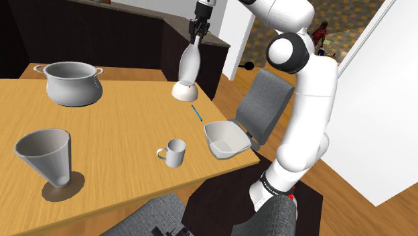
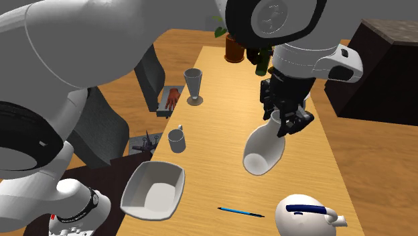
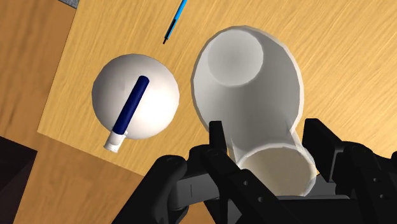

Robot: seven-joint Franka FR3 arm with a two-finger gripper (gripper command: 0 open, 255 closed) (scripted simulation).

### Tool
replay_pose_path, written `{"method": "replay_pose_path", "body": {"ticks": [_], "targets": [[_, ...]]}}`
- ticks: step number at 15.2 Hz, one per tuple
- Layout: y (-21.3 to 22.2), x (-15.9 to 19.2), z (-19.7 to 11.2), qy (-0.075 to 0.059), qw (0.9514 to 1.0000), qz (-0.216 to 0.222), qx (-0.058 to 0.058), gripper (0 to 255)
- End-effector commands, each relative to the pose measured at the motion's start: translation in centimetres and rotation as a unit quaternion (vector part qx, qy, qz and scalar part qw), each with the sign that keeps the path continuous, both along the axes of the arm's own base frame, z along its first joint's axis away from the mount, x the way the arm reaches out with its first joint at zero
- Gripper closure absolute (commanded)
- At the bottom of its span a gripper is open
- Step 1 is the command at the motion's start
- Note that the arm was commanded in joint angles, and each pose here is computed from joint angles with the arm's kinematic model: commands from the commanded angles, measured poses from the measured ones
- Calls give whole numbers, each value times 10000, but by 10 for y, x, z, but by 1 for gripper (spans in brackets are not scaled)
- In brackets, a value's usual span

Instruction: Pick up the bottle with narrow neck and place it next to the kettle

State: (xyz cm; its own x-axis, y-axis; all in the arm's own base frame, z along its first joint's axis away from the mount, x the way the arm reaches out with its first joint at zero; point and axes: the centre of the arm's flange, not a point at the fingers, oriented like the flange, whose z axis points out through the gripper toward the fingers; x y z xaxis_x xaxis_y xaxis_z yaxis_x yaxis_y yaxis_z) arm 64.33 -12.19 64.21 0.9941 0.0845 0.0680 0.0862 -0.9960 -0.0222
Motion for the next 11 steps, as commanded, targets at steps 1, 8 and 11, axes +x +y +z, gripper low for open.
{"method": "replay_pose_path", "body": {"ticks": [1,8,11], "targets": [[0,0,-10,-7,10000,0,-2,255],[0,0,-47,-7,10000,0,-2,255],[0,0,-63,-7,10000,0,-2,255]]}}
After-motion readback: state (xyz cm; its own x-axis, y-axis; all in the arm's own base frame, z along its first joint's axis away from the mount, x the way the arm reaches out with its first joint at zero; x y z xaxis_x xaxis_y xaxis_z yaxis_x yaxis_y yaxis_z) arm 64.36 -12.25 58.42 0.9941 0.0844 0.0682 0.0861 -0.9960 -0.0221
